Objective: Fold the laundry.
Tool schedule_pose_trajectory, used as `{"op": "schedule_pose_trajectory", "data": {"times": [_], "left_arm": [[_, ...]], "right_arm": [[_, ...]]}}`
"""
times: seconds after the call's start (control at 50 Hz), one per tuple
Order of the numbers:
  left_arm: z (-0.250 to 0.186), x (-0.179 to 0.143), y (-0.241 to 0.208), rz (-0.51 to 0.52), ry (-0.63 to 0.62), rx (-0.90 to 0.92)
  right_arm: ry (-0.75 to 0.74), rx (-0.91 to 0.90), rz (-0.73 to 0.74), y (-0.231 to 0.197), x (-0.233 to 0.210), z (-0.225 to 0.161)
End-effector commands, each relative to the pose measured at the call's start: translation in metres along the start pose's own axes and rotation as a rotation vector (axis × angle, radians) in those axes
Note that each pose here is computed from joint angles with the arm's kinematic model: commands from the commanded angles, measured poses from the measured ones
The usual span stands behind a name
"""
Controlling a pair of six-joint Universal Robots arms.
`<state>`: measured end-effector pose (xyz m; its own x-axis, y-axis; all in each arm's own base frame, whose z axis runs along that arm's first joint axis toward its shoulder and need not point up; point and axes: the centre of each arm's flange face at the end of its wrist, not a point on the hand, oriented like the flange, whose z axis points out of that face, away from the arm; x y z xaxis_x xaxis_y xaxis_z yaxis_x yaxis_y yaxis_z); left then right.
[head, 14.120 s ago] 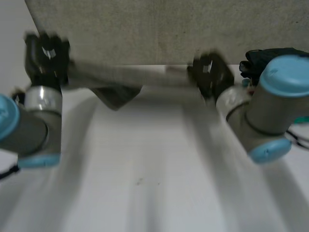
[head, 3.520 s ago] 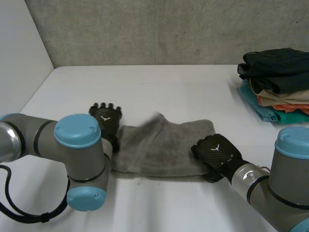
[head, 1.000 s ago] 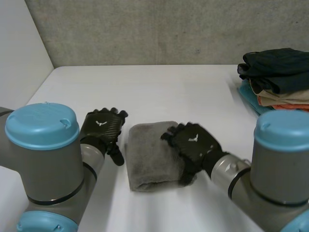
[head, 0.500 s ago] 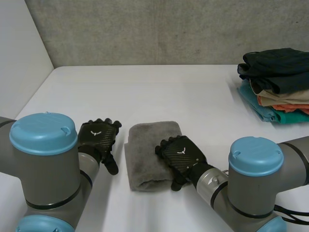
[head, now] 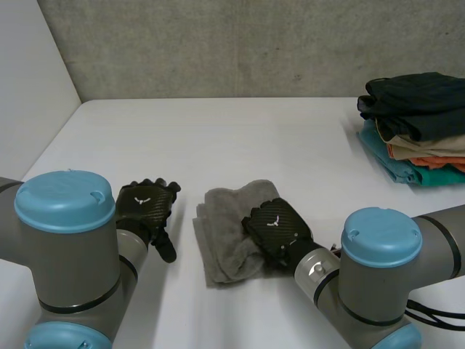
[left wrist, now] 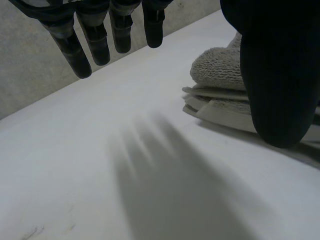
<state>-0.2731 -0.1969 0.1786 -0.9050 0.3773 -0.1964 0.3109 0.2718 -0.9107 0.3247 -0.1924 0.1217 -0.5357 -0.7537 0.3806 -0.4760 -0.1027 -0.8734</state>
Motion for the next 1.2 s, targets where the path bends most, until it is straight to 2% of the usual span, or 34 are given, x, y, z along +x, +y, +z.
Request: {"op": "schedule_pose_trajectory", "data": {"times": [0.02, 0.2, 0.3, 0.38, 0.54, 1.2], "left_arm": [[0.0, 0.0, 0.001, 0.0, 0.0, 0.0], [0.001, -0.002, 0.002, -0.002, -0.008, -0.007], [0.002, -0.004, 0.004, -0.002, -0.012, -0.012], [0.002, -0.005, 0.005, -0.003, -0.017, -0.018], [0.002, -0.005, 0.006, -0.002, -0.015, -0.02], [0.004, -0.005, 0.01, -0.002, -0.013, -0.025]], "right_arm": [[0.043, 0.014, -0.15, -0.003, 0.008, 0.004], [0.065, 0.042, -0.243, -0.009, 0.013, 0.011], [0.021, -0.03, -0.215, -0.003, 0.011, 0.005], [-0.006, -0.101, -0.122, 0.001, 0.017, -0.002], [-0.029, -0.076, -0.02, -0.007, 0.031, -0.01], [-0.04, -0.076, -0.01, 0.011, 0.029, 0.001]]}}
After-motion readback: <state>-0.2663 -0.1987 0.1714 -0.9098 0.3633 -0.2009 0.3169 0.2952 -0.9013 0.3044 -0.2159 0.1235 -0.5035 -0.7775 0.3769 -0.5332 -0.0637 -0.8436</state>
